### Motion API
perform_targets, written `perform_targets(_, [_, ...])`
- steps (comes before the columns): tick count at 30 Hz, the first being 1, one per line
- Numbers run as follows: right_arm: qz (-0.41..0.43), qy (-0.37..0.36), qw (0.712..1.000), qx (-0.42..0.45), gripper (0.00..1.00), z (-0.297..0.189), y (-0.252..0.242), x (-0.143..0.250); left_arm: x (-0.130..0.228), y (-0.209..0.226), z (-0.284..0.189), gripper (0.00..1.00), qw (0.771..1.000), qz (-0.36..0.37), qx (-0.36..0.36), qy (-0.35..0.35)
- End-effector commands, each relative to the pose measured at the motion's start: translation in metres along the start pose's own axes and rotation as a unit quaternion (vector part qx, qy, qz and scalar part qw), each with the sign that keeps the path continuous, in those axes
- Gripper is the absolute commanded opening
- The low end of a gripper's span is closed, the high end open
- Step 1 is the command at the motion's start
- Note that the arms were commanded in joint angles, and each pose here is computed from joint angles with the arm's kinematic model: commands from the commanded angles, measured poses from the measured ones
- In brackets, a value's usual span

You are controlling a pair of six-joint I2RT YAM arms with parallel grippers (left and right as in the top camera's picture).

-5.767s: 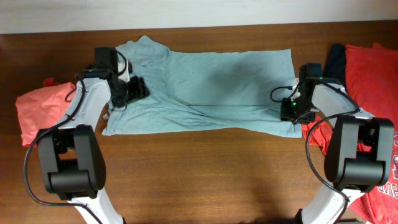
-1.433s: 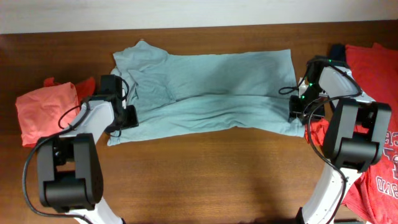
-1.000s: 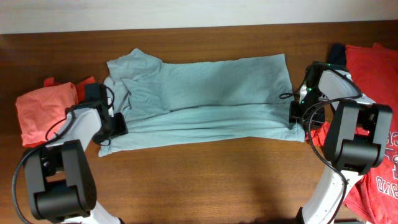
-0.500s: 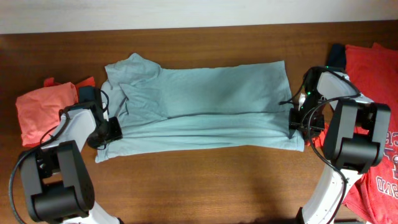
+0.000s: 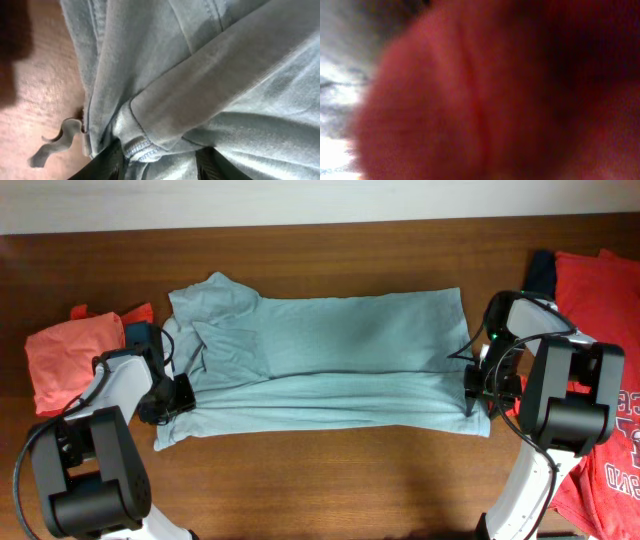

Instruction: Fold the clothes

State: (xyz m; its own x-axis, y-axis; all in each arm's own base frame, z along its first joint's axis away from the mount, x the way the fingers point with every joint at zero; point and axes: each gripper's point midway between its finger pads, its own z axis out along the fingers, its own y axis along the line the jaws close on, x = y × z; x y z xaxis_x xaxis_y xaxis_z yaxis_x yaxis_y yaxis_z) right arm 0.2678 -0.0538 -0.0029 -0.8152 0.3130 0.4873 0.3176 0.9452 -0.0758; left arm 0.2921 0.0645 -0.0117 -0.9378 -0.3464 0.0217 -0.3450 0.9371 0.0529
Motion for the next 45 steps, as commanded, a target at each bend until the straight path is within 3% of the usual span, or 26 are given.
perform_targets(1, [0.017,0.031,0.998,0.046,0.45,0.025,-0.015,0.006,0.087,0.032,0.05,0.47,0.984,0.008,-0.073,0.163])
perform_targets(12, [0.025,0.041,0.998,0.045,0.45,0.034,-0.017,0.023,0.1,0.033,0.051,0.42,0.981,0.009,-0.073,0.182])
perform_targets(19, [0.03,-0.054,0.998,0.027,0.46,-0.011,-0.015,0.013,0.074,0.027,0.024,0.43,0.993,0.003,-0.053,0.106])
perform_targets(25, [0.029,-0.208,0.978,0.005,0.51,-0.1,-0.016,0.006,0.04,0.018,-0.037,0.63,0.999,-0.008,-0.011,-0.03])
perform_targets(27, [0.032,-0.259,0.965,-0.001,0.52,-0.133,-0.017,0.007,0.027,0.012,-0.062,0.8,0.996,-0.001,0.011,-0.084])
perform_targets(28, [0.033,-0.282,0.959,-0.005,0.52,-0.148,-0.017,0.008,0.022,0.009,-0.073,0.99,0.994,0.004,0.024,-0.109])
perform_targets(36, [0.026,-0.372,0.928,-0.018,0.59,-0.207,-0.021,0.028,-0.012,0.002,-0.145,0.99,0.964,0.008,0.057,-0.259])
perform_targets(45, [0.019,-0.37,0.928,-0.032,0.6,-0.208,-0.016,0.034,-0.064,-0.026,-0.178,0.99,0.955,0.068,0.108,-0.269])
